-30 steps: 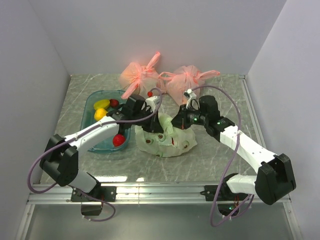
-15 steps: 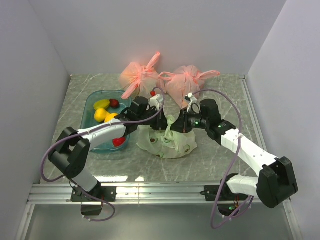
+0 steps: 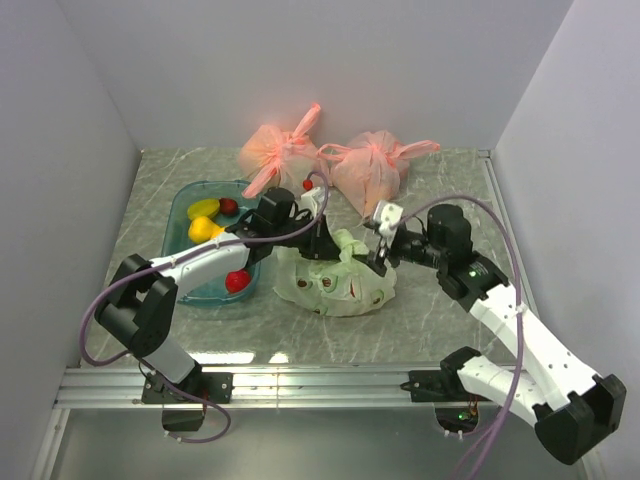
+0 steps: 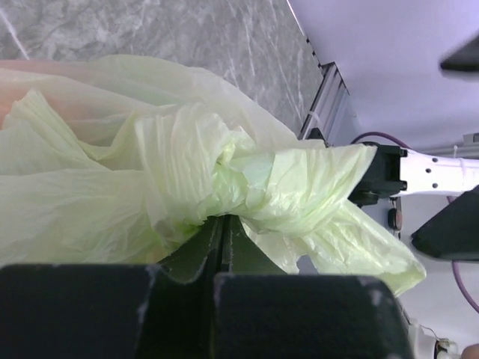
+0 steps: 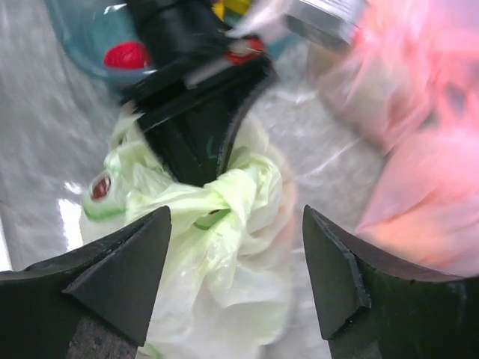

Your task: Place the fake fruits into the plastic bag and tie a complex knot

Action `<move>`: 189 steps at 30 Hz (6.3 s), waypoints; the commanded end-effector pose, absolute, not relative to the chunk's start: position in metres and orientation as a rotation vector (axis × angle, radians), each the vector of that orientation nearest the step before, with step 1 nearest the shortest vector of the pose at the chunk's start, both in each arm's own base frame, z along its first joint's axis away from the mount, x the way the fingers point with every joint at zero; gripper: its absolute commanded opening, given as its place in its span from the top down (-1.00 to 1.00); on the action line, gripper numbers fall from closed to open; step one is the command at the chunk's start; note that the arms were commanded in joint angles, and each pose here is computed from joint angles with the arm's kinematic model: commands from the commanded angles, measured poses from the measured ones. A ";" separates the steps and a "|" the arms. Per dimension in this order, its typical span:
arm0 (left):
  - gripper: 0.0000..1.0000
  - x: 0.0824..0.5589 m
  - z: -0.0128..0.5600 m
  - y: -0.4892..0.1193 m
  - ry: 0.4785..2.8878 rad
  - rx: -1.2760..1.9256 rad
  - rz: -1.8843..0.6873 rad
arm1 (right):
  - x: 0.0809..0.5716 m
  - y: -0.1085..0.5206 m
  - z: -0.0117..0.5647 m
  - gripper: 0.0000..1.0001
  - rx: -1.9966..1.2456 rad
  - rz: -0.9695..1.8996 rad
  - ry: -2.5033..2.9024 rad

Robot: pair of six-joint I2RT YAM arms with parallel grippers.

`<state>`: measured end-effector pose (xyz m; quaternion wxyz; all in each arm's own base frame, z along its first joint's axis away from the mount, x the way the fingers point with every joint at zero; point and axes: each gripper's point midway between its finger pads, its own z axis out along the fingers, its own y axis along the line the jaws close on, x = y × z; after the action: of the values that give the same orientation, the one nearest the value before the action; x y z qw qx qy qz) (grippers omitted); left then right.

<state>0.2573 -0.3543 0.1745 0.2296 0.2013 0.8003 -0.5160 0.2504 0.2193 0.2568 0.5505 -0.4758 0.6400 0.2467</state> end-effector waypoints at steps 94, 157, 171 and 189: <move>0.99 0.270 0.208 -0.360 2.144 0.611 -1.381 | 0.286 0.250 0.206 1.00 -1.523 0.806 1.647; 0.99 0.256 0.169 -0.360 2.205 0.569 -1.456 | 0.233 0.253 0.277 -0.64 -0.576 1.066 1.877; 0.99 0.241 0.176 -0.353 2.253 0.639 -1.493 | 0.264 0.179 0.224 0.19 -0.501 1.121 2.116; 0.99 0.227 0.194 -0.382 2.134 0.729 -1.736 | 0.207 0.251 0.166 -0.38 -0.738 1.493 2.177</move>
<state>0.2243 -0.3678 0.1667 0.1327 0.2263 0.7816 -0.5659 0.1991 0.2274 0.1493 0.1718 -0.2622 0.8068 0.5008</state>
